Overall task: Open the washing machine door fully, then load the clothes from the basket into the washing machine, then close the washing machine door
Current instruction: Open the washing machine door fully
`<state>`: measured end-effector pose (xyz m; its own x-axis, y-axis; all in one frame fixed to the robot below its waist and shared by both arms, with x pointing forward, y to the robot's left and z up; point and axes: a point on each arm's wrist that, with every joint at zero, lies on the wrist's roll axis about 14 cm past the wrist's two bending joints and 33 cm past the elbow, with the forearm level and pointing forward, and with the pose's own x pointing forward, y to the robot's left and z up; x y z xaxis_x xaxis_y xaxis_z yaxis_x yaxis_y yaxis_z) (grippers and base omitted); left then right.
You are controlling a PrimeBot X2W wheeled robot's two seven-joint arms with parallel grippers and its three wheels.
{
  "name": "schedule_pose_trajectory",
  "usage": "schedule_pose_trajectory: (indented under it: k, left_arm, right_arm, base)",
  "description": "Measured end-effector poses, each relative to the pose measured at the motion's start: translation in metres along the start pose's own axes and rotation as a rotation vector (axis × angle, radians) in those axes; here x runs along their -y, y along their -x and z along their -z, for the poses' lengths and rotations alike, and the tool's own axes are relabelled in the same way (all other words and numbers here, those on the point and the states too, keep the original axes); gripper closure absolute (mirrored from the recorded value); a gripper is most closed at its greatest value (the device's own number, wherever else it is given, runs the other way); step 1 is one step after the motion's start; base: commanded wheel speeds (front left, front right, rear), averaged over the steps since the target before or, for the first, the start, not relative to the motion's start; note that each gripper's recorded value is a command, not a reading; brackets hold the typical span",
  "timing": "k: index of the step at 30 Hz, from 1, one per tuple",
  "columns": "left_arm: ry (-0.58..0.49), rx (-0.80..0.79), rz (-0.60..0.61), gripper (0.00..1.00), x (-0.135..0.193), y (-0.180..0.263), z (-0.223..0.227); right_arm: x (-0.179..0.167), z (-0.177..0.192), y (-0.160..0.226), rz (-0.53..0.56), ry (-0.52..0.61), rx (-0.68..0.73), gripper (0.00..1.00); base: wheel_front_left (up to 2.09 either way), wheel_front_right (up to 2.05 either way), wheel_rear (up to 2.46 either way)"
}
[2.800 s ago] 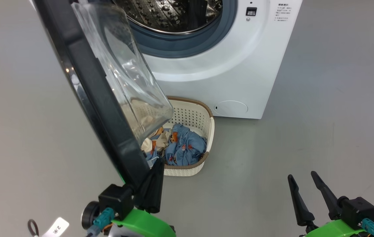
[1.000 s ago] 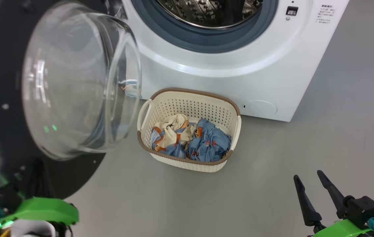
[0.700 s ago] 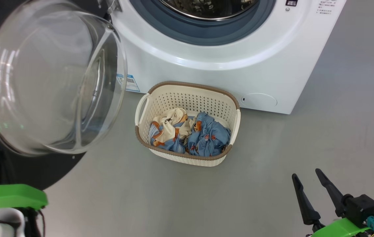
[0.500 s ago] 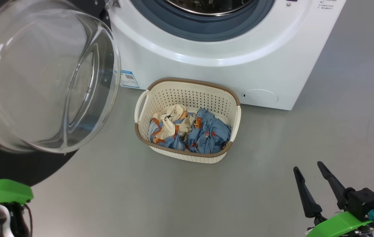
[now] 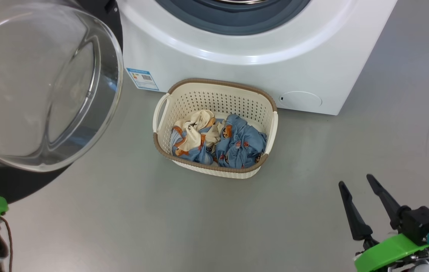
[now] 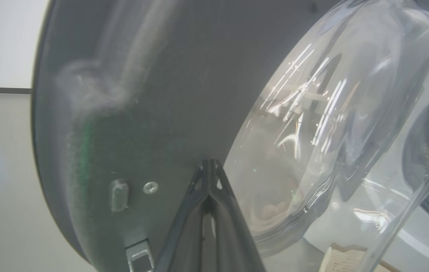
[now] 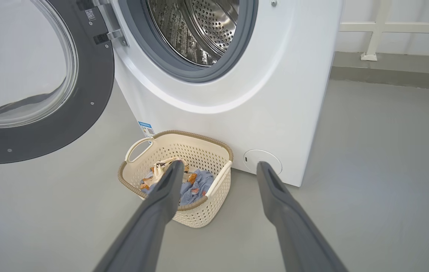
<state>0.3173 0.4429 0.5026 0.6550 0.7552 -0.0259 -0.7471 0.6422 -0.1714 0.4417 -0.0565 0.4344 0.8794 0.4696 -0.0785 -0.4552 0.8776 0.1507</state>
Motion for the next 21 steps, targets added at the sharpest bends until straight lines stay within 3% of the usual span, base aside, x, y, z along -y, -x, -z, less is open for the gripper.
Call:
schedule_pose_trajectory:
  k: [13, 21]
  left_arm:
    - [0.004, 0.008, -0.006, 1.0, 0.001, -0.007, 0.0]
    - [0.006, 0.114, 0.05, 1.0, 0.005, 0.003, -0.031]
  right_arm:
    - [0.002, 0.0, 0.002, 0.002, 0.009, -0.012, 0.0]
    - [-0.002, -0.014, 0.011, 0.018, 0.008, 0.026, 0.0]
  base:
    - [0.0, 0.0, 0.0]
    - [0.0, 0.0, 0.0]
